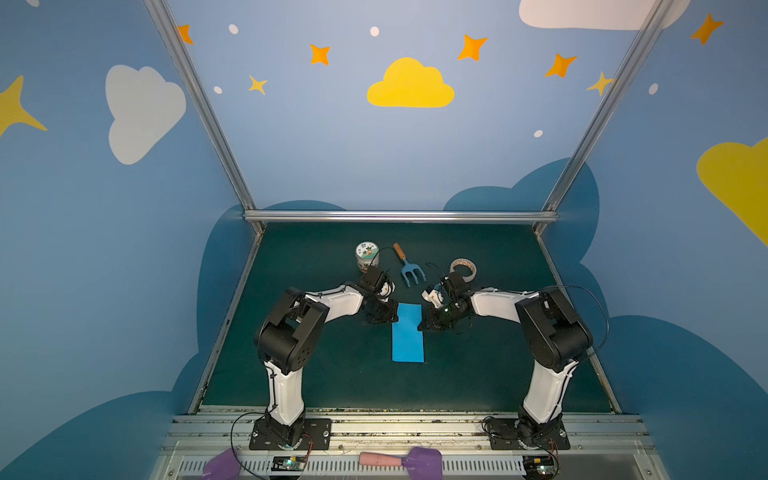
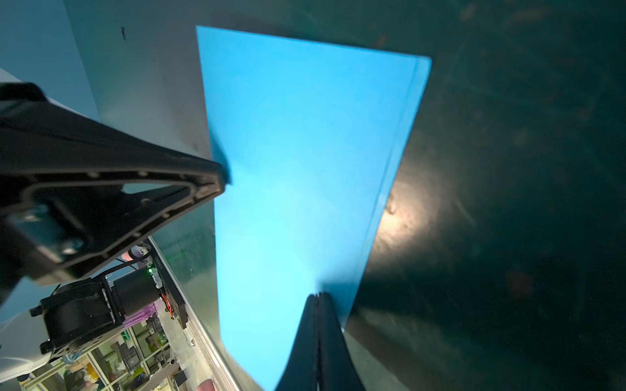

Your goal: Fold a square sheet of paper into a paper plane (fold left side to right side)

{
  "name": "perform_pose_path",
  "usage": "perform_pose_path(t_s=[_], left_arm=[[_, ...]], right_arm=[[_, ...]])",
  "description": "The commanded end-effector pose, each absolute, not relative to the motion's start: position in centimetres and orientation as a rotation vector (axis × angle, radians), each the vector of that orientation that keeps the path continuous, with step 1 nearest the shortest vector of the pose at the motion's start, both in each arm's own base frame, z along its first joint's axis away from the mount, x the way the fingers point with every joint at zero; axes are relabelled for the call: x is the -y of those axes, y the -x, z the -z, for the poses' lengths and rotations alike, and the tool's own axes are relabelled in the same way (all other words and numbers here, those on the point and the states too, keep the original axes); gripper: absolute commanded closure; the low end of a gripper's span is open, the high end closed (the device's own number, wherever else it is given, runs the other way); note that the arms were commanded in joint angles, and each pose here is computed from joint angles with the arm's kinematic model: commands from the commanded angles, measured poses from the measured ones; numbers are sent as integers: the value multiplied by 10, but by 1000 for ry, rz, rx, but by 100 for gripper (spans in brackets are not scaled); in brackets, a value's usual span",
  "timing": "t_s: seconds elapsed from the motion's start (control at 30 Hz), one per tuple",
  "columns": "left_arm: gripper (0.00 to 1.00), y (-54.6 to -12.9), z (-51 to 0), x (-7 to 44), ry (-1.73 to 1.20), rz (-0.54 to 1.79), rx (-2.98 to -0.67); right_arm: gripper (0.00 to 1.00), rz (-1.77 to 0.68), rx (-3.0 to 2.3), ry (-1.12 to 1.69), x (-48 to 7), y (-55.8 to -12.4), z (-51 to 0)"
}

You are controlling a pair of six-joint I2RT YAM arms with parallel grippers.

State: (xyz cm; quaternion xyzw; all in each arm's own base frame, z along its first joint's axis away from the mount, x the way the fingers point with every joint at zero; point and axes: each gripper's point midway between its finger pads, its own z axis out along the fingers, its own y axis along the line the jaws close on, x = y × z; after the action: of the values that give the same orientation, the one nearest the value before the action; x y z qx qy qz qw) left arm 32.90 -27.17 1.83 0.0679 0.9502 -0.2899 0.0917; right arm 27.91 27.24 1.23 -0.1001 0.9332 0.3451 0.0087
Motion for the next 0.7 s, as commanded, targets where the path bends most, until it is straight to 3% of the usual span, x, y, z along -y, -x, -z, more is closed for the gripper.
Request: perform_pose_path(t_s=[0.0, 0.27, 0.67], left_arm=[[96, -329, -4, 264, -158, 825, -2845], [96, -326, -3, 262, -132, 832, -2841], [96, -306, -56, 280, -182, 975, -2723]], right_arm=[[100, -693, -3118, 195, -221, -261, 49], [100, -695, -3115, 196, -222, -261, 48], [100, -695, -3115, 197, -222, -261, 47]])
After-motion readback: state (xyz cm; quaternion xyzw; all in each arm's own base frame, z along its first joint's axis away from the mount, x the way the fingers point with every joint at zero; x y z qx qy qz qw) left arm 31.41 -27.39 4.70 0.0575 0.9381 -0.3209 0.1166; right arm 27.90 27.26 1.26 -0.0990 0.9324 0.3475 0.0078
